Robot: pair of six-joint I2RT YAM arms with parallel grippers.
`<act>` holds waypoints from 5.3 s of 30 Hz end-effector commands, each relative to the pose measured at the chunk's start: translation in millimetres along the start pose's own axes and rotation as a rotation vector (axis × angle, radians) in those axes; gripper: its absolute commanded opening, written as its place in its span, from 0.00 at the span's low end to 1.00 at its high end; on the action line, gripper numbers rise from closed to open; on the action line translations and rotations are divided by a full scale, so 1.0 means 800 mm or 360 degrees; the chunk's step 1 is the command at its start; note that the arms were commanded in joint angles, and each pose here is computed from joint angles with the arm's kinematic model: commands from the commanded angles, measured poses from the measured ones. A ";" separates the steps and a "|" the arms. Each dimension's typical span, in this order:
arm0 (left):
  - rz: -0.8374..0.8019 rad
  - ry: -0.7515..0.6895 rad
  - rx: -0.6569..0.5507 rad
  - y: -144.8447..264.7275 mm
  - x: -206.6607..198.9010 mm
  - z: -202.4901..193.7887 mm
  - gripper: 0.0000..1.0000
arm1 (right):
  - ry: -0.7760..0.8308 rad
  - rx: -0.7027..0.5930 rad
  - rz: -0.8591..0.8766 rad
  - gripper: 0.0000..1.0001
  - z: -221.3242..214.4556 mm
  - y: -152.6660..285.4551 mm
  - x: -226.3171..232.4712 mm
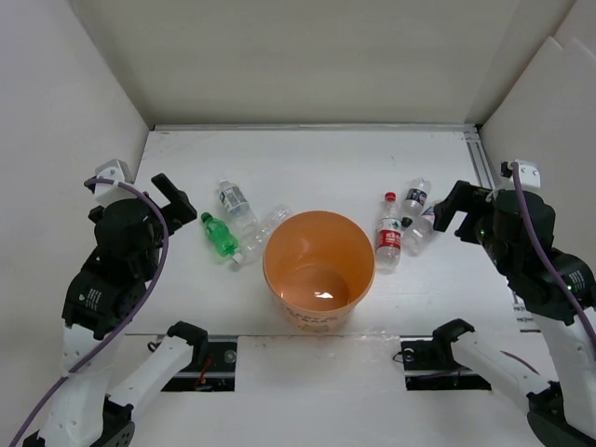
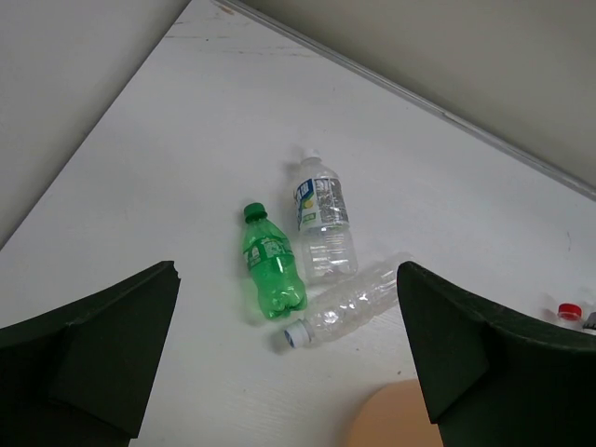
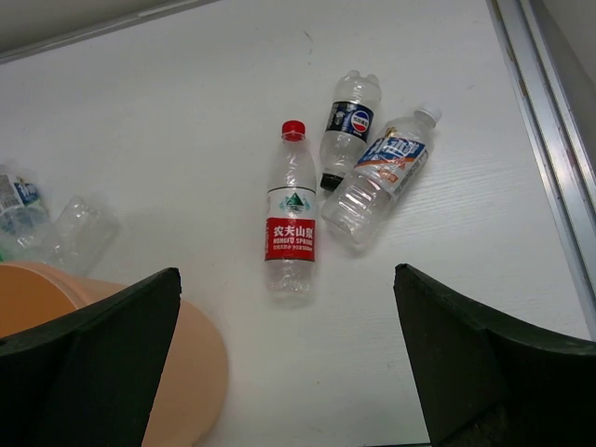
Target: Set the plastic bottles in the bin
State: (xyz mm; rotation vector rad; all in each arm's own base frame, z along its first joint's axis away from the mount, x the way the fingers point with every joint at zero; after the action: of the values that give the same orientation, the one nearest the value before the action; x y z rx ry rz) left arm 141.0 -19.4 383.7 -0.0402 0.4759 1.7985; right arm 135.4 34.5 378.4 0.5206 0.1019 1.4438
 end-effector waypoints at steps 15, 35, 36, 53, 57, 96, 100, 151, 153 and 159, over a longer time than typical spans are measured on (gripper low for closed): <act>-0.0175 0.0025 0.0086 -0.039 -0.026 -0.040 1.00 | -0.0011 0.0261 -0.0236 1.00 0.017 -0.149 0.023; -0.0179 0.0027 0.0124 -0.063 -0.020 -0.088 1.00 | -0.0085 0.0692 -0.0485 1.00 -0.053 -0.421 -0.025; -0.0196 0.0027 0.0133 -0.062 -0.022 -0.089 1.00 | -0.0061 0.0721 -0.0510 1.00 -0.061 -0.431 -0.028; -0.0256 0.0012 0.0130 -0.064 -0.026 -0.089 1.00 | -0.0115 0.1001 -0.0570 0.75 -0.122 -0.494 -0.073; -0.0221 0.0009 0.0119 -0.064 -0.030 -0.075 1.00 | -0.0140 0.0956 -0.0542 0.46 -0.109 -0.497 -0.067; -0.2827 -0.0123 0.0080 0.036 -0.233 0.071 1.00 | -0.0145 -0.0041 0.2081 0.00 0.146 -0.048 0.329; -0.2765 -0.0088 0.0138 0.024 -0.236 0.063 1.00 | -0.0149 -0.0007 0.2243 0.00 0.143 -0.029 0.354; -0.2516 -0.0169 0.0511 0.027 -0.231 -0.109 0.09 | -0.0157 -0.0084 0.0884 1.00 0.050 -0.049 0.156; -0.2484 -0.0143 0.0560 0.036 -0.231 -0.133 0.09 | -0.0223 -0.0120 0.0612 1.00 0.038 -0.050 0.116; -0.2366 -0.0174 0.0632 0.048 -0.236 -0.166 0.57 | -0.0303 0.0093 -0.0074 1.00 -0.025 -0.105 0.029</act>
State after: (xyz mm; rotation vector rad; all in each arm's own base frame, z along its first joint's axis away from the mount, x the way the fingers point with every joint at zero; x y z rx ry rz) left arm 125.5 -244.8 320.1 0.0304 0.5387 0.1608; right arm 202.2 82.7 372.1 0.6539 -0.1211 1.5840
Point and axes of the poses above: each gripper's point midway between its finger pads, its own y axis back along the fingers, its own x axis along the line the jaws close on, z = x × y, the point moved 8 cm from there along y, back along the fingers, and after that the axes turned 2 degrees about -y, right-handed, at the moved point
